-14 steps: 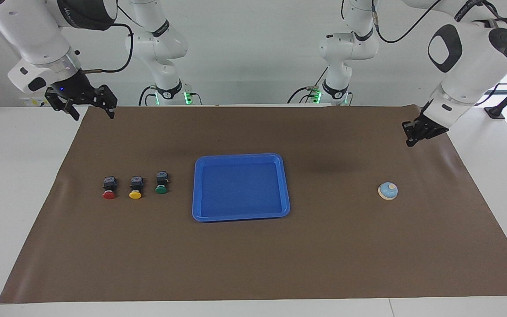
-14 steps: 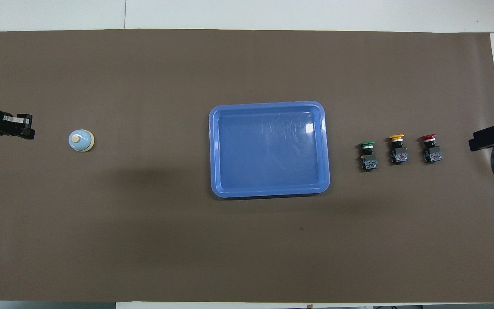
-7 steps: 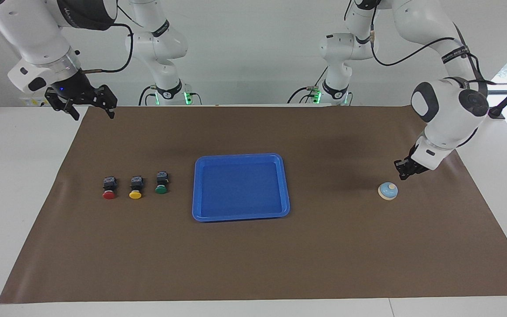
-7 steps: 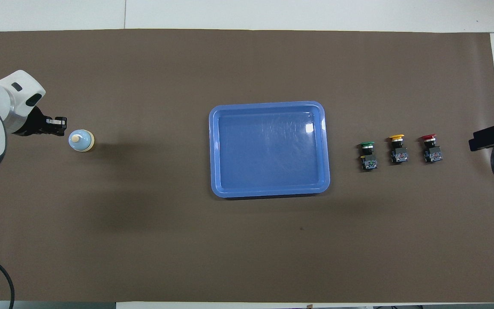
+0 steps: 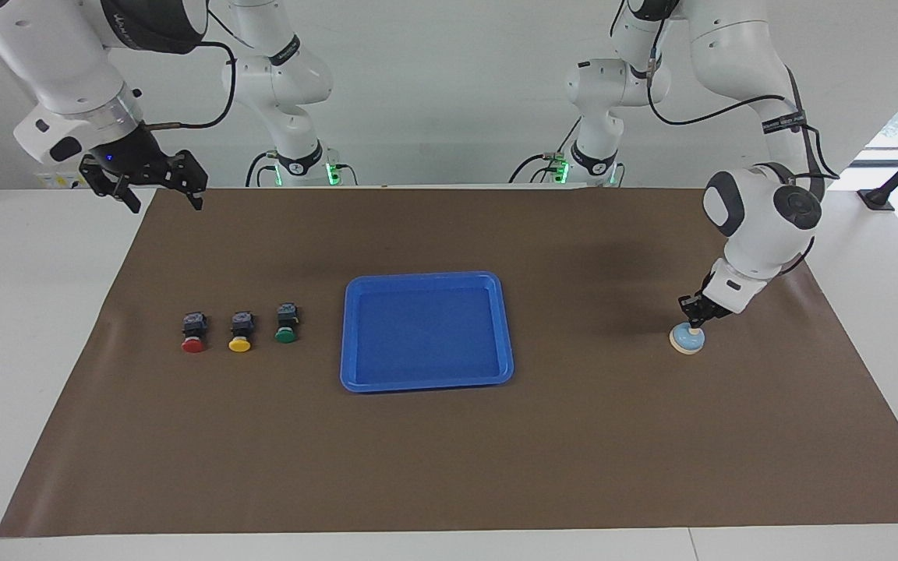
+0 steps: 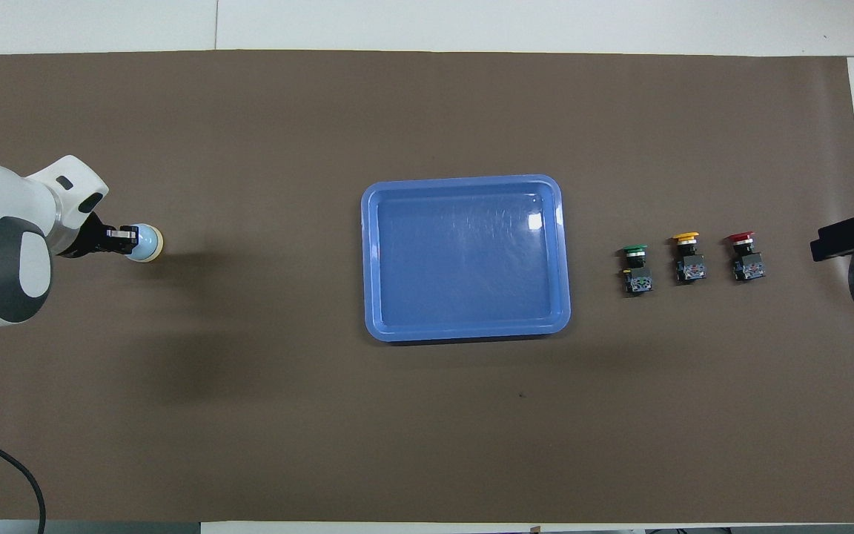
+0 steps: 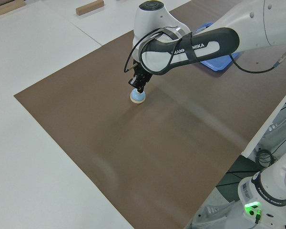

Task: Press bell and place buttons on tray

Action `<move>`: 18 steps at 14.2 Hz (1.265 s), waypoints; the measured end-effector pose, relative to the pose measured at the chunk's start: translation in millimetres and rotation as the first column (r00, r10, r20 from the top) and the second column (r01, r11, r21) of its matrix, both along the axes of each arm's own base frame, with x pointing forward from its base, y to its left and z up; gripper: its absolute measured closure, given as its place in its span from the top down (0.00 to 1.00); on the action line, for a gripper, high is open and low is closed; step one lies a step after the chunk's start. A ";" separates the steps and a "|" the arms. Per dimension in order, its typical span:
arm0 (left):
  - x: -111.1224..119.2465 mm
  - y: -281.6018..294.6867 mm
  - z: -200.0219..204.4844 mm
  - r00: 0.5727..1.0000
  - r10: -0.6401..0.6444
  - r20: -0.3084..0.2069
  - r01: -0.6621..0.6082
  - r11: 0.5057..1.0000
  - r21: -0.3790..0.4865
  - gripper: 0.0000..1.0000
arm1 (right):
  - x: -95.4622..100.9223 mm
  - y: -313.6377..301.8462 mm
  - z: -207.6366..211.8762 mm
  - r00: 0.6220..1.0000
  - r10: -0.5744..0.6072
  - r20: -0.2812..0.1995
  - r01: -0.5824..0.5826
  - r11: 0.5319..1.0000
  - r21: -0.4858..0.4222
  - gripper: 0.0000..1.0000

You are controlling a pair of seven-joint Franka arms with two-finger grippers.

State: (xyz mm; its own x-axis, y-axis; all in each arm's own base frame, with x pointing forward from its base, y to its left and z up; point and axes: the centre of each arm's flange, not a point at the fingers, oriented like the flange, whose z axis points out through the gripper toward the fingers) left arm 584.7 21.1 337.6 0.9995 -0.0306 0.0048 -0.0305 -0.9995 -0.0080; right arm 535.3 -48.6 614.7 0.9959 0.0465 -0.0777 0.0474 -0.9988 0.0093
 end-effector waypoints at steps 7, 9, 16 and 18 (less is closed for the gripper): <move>5.8 -0.4 21.4 0.999 -0.008 -0.032 0.008 1.000 -0.003 0.01 | 0.0 0.0 0.0 1.000 0.000 0.000 0.000 1.000 0.000 1.00; 13.4 -3.1 69.7 0.999 -0.015 -0.048 0.015 1.000 -0.009 0.01 | 0.0 0.0 0.0 1.000 0.000 0.000 0.000 1.000 0.000 1.00; -39.3 -34.6 255.5 0.994 -0.084 -0.076 0.081 0.996 -0.034 0.66 | 0.0 0.0 0.0 1.000 0.000 0.000 0.000 1.000 0.000 1.00; -43.8 -49.5 275.0 0.991 -0.112 -0.068 0.110 0.993 -0.033 0.86 | 0.0 0.0 0.0 1.000 0.000 0.000 0.000 1.000 0.000 1.00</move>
